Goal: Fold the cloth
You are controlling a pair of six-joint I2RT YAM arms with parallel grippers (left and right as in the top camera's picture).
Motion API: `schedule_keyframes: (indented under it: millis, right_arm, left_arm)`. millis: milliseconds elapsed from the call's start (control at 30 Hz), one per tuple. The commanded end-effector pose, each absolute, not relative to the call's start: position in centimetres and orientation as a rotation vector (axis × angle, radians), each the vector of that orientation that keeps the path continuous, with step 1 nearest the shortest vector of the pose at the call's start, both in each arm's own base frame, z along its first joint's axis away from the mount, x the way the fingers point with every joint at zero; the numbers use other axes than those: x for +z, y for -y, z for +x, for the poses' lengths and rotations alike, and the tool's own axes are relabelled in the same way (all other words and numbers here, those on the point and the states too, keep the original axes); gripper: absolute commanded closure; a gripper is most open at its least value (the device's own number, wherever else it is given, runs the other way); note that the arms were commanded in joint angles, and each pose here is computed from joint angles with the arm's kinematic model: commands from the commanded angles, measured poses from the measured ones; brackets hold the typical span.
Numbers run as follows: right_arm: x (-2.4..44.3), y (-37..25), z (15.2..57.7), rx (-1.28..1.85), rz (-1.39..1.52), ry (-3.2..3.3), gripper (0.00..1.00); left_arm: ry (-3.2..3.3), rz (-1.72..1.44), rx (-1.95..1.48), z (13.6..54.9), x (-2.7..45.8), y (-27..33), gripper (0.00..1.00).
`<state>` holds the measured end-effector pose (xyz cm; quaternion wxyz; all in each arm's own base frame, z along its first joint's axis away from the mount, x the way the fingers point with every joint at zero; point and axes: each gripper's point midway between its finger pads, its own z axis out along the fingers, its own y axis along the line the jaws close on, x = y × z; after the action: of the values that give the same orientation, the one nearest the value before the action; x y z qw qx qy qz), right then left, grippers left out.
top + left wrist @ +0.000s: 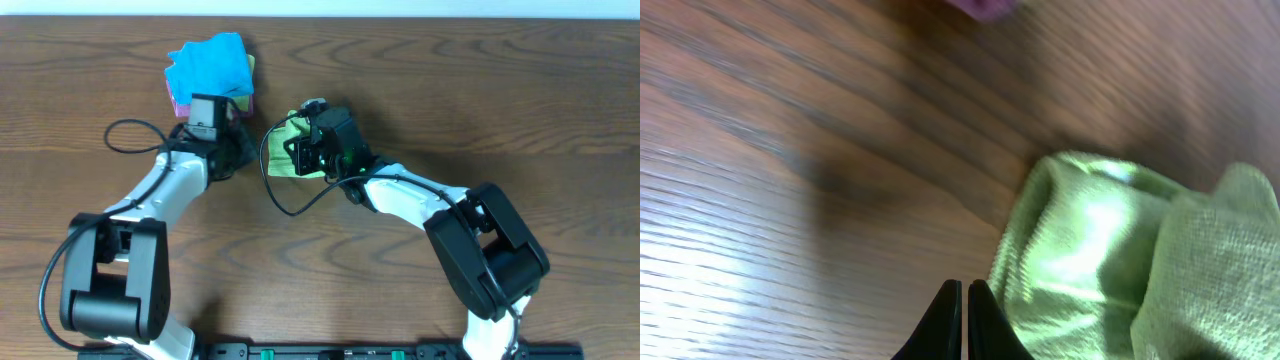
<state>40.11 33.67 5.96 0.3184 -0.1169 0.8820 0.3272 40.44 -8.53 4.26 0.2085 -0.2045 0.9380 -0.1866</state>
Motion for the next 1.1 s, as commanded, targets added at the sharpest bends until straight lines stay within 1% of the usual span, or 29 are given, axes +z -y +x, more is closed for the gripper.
schedule_keyframes:
  millis: [0, 33, 133, 200, 233, 367, 433, 567, 733, 767, 833, 900, 967, 1067]
  right_arm:
    - [6.3, -34.8, 39.6, 0.905, -0.366, -2.311, 0.69]
    - [6.3, -34.9, 39.5, 0.913, -0.372, -2.312, 0.65]
    - [6.4, -35.2, 39.1, 0.945, -0.389, -2.314, 0.59]
    - [6.5, -35.4, 38.8, 0.965, -0.400, -2.315, 0.57]
    - [6.5, -35.5, 38.7, 0.978, -0.408, -2.315, 0.53]
    - [6.8, -36.1, 38.0, 1.035, -0.435, -2.316, 0.46]
    - [7.0, -36.3, 37.7, 1.061, -0.449, -2.316, 0.37]
    - [7.1, -36.5, 37.4, 1.090, -0.449, -2.322, 0.33]
    - [8.5, -35.6, 37.8, 1.080, -0.419, -2.315, 0.34]
    - [9.0, -35.1, 38.1, 1.068, -0.403, -2.316, 0.32]
    - [10.3, -33.4, 38.8, 1.025, -0.354, -2.324, 0.23]
    - [11.7, -30.9, 39.4, 0.964, -0.288, -2.344, 0.16]
    - [13.0, -28.6, 39.5, 0.917, -0.260, -2.359, 0.01]
    - [15.0, -25.1, 38.8, 0.852, -0.245, -2.385, 0.01]
  left_arm:
    - [-2.565, -0.597, -0.495, 41.3, 5.4, 6.4, 0.94]
    - [-2.556, -0.611, -0.491, 41.4, 5.6, 5.8, 0.94]
    - [-2.521, -0.656, -0.481, 41.7, 6.3, 4.1, 0.94]
    - [-2.500, -0.681, -0.475, 41.9, 6.7, 3.1, 0.94]
    - [-2.490, -0.691, -0.474, 41.9, 7.0, 2.7, 0.94]
    - [-2.465, -0.713, -0.469, 42.1, 7.6, 1.6, 0.94]
    - [-2.461, -0.714, -0.468, 42.1, 7.7, 1.5, 0.94]
    - [-2.461, -0.713, -0.469, 42.1, 7.7, 1.5, 0.95]
    - [-2.461, -0.713, -0.472, 42.1, 7.7, 1.5, 0.94]
    - [-2.461, -0.712, -0.475, 42.0, 7.8, 1.6, 0.94]
    - [-2.465, -0.706, -0.493, 41.9, 8.0, 1.8, 0.94]
    - [-2.469, -0.694, -0.532, 41.7, 8.4, 2.4, 0.78]
    - [-2.477, -0.684, -0.571, 41.3, 8.8, 2.9, 0.64]
    - [-2.495, -0.676, -0.620, 40.5, 9.4, 3.6, 0.38]
